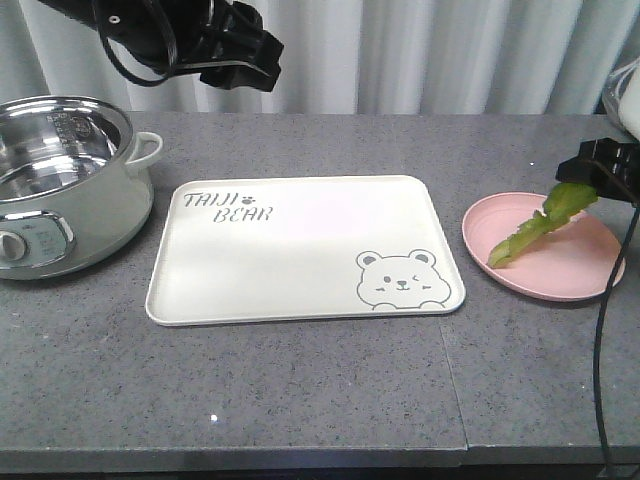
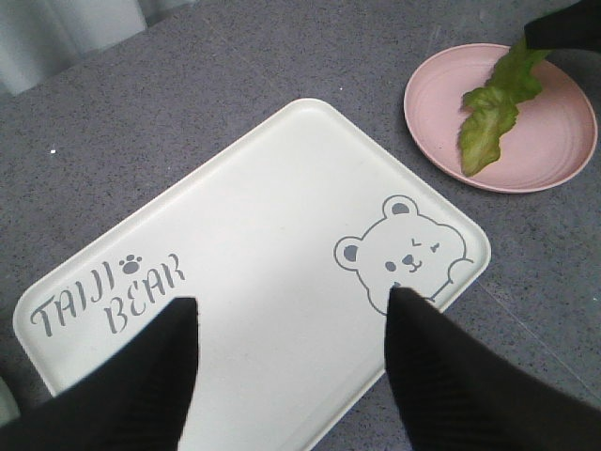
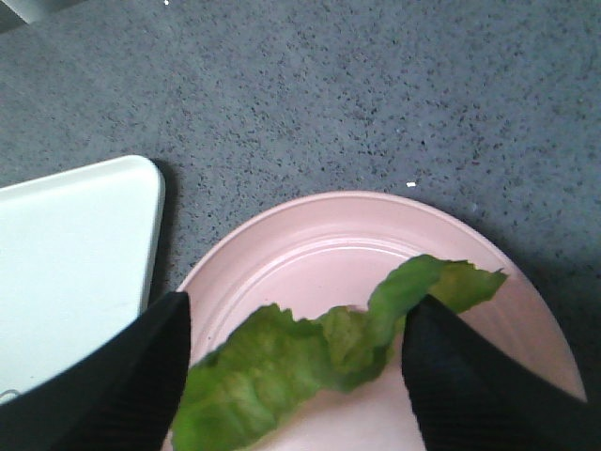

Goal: Transfer vegetables to tray and serve
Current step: 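Lower the lettuce onto the pink plate and open the right gripper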

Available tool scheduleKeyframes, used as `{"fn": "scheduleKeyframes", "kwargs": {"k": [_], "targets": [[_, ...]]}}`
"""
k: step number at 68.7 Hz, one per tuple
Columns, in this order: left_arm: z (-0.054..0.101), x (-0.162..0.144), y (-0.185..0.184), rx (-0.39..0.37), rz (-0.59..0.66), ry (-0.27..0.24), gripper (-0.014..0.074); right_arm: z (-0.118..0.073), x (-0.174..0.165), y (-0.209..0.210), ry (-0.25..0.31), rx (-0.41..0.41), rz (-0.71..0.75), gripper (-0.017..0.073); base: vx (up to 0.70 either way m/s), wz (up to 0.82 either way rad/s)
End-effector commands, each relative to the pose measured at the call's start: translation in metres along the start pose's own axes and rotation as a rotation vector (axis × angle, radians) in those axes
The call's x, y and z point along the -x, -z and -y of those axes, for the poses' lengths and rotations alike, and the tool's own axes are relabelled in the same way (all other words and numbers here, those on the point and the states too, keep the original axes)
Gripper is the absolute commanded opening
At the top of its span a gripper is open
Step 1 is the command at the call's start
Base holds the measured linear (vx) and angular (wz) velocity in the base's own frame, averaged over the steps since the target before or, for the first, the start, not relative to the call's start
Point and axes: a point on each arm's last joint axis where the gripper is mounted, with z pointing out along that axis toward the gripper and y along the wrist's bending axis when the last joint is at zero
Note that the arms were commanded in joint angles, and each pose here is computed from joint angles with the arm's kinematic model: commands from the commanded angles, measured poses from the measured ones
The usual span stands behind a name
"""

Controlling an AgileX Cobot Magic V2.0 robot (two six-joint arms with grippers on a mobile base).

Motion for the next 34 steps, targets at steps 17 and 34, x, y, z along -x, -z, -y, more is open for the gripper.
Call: {"fn": "scheduleKeyframes", "kwargs": {"k": [17,34], "targets": [[0.0031,0.0095,0.0250,-0.002,0.113,0.007,0.0428,-0.0221,0.0177,0.0200,0.004,0.115,0.042,0.0477,0.00,0.00],[0.0032,0.0090,0.0249,-0.003,0.108,0.007,0.0428,-0.0245,0.0153,0.0203,-0.006,0.142,0.015,0.0477,0.00,0.00]]}}
